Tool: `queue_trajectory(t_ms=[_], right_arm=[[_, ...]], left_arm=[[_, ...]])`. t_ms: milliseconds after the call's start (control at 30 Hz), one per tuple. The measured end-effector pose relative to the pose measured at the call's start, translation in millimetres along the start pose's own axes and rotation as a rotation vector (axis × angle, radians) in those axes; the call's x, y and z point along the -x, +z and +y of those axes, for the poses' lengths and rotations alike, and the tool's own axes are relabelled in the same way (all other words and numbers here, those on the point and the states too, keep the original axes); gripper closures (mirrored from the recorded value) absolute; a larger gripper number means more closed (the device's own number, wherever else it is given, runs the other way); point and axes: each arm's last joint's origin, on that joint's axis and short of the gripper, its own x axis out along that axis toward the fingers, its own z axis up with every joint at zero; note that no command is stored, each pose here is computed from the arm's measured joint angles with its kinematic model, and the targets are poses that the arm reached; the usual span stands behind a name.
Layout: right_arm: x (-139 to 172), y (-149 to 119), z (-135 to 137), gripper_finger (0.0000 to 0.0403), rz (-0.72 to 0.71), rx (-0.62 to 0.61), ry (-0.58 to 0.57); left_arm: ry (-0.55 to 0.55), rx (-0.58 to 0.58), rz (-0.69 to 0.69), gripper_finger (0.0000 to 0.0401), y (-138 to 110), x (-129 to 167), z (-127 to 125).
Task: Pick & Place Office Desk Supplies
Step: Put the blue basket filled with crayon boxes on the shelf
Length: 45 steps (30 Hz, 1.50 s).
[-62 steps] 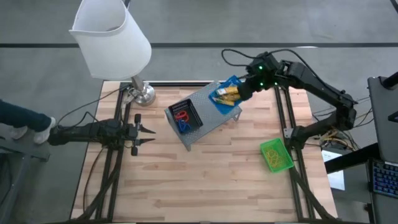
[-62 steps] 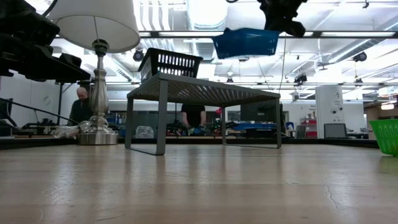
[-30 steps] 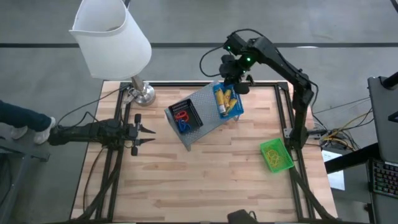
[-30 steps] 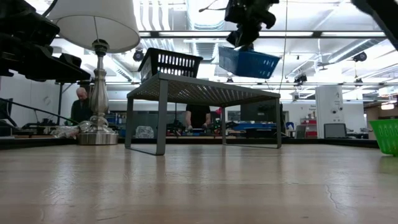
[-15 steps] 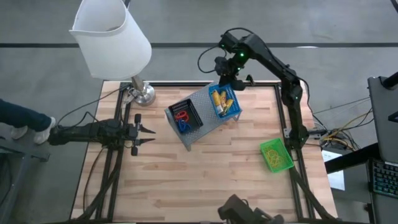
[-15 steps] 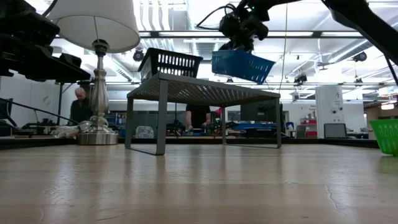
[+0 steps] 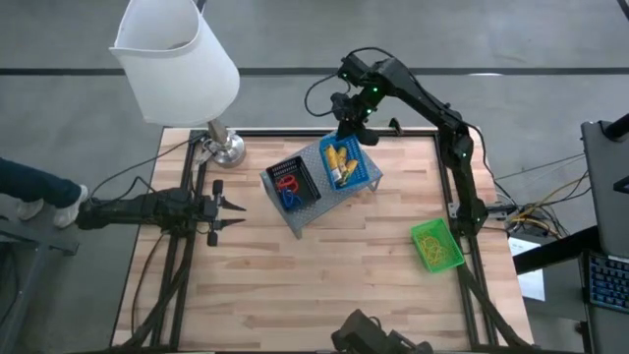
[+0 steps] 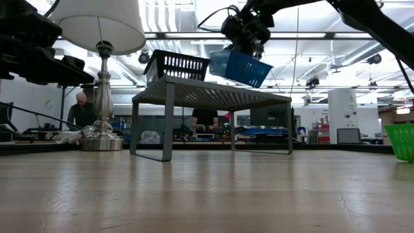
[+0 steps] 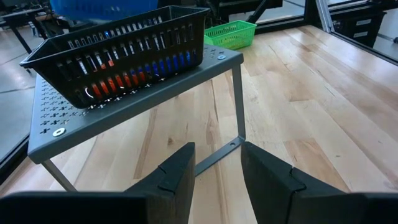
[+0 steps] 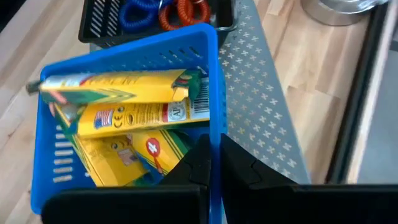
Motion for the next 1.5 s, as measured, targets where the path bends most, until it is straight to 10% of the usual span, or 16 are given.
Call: queue_trajectory(t_ms=[1500], right_arm=[[-47, 11, -13, 0.0381, 0.013, 0.064, -0.057]], left_arm=[[0.000, 0.000, 0.000, 0.0268, 0, 0, 0]])
